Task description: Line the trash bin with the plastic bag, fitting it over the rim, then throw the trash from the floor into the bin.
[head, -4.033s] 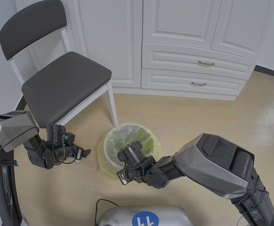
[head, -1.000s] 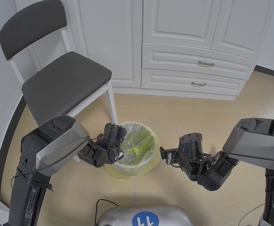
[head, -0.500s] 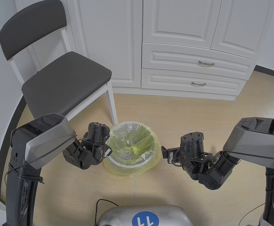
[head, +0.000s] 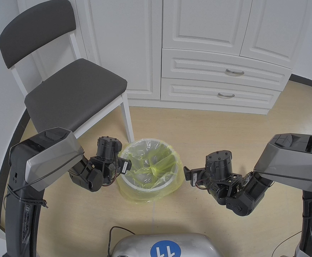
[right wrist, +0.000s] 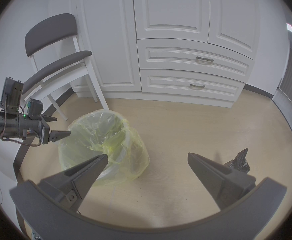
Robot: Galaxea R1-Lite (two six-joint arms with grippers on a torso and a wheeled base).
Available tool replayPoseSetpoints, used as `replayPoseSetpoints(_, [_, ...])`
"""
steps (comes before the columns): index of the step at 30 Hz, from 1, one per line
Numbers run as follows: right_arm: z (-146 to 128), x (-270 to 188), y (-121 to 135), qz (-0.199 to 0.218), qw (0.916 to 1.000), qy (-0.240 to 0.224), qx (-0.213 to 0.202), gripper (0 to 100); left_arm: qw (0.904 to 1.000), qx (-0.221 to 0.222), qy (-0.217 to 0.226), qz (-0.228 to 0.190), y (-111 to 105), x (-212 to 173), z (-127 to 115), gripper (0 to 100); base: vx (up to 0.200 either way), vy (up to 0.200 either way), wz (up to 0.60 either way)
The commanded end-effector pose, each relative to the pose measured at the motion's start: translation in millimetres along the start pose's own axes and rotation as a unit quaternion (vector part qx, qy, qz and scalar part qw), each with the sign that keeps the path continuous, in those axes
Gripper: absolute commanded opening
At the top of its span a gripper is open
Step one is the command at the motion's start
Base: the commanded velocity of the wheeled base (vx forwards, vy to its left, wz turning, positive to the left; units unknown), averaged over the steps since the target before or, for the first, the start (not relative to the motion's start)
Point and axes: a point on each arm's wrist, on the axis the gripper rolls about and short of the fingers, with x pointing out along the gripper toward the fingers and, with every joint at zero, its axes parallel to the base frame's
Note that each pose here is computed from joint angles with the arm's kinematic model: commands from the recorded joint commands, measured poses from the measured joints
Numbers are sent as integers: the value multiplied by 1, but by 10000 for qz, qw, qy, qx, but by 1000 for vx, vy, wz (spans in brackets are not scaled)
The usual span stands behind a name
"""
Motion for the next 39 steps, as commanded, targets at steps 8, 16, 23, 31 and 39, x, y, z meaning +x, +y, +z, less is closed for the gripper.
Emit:
replayPoseSetpoints(8, [-6, 11, -9, -141, 9999, 73, 22, 100, 9988, -426, -38, -220, 44, -20, -10, 100, 0, 0, 0])
replayPoseSetpoints(16, [-9, 23, -19, -175, 9997, 132, 81, 100, 9984, -495, 153, -206, 59, -23, -29, 100, 0, 0, 0])
replayPoseSetpoints(23, [-10, 24, -22, -215, 9996, 152, 79, 100, 9978, -243, 455, -413, 62, -10, -52, 100, 0, 0, 0])
replayPoseSetpoints(31, [-11, 25, -22, -208, 9996, 162, 79, 100, 9968, -43, 709, -374, 73, 23, -60, 100, 0, 0, 0])
replayPoseSetpoints(39, [-10, 26, -27, -234, 9995, 168, 98, 100, 9890, 115, 1152, -925, 69, 49, -43, 100, 0, 0, 0])
